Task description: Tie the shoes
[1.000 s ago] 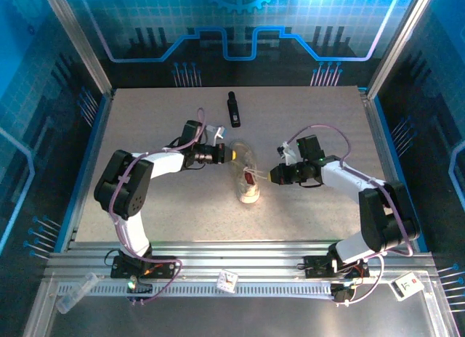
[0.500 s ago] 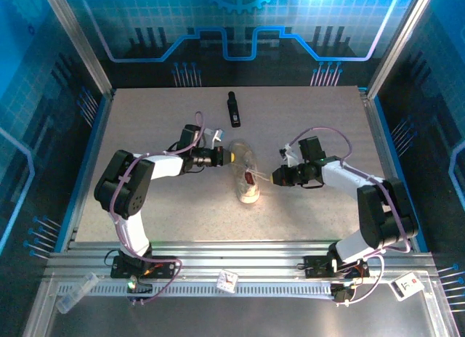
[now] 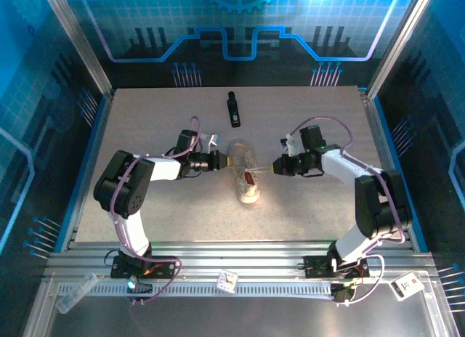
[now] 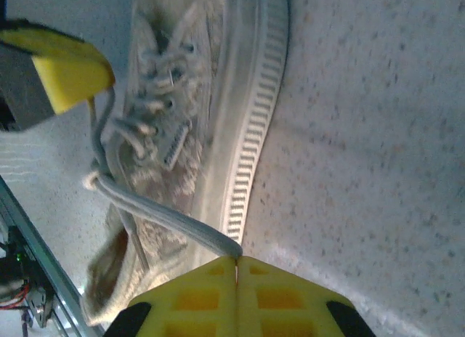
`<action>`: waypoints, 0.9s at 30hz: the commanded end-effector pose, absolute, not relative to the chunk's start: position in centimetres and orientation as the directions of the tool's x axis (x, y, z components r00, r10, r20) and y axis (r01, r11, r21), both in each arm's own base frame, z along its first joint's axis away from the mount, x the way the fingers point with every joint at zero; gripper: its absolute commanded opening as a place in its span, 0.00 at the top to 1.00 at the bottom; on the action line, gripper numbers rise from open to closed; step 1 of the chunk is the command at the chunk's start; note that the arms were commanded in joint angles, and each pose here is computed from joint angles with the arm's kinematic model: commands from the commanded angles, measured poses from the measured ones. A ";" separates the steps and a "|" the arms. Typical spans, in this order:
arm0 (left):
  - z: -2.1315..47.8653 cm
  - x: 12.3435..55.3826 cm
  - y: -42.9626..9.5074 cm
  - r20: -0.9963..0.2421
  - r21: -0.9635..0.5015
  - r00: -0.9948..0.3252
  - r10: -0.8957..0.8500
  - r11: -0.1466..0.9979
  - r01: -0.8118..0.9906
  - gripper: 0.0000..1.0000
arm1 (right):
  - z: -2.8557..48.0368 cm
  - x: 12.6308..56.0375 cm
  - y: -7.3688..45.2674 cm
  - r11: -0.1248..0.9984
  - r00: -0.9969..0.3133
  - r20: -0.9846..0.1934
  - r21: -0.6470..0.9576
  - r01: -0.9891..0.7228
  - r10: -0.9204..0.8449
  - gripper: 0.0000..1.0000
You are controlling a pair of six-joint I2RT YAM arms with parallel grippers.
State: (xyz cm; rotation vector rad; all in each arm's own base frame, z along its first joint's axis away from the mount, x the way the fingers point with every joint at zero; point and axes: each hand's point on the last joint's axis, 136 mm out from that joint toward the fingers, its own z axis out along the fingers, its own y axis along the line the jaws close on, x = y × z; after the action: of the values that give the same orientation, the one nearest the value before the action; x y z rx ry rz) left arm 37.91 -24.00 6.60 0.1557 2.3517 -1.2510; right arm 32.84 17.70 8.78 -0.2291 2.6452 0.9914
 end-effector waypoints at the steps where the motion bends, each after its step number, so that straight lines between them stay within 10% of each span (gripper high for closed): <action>1: 5.6 38.1 -23.0 -0.444 -0.755 -0.884 -0.146 0.593 0.281 1.00 | 8.9 34.1 16.9 0.759 -0.948 -0.315 0.608 -0.233 -0.039 1.00; 27: 5.4 37.8 -21.6 -0.440 -0.776 -0.879 -0.181 0.569 0.271 0.91 | 8.5 38.0 17.4 0.720 -0.945 -0.325 0.645 -0.256 -0.044 1.00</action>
State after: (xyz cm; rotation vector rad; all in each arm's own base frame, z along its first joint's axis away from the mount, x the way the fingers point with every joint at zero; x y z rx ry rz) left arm 37.45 -21.70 4.77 0.0701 2.3676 -1.2359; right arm 37.65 16.68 6.68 -0.1840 2.7134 1.0030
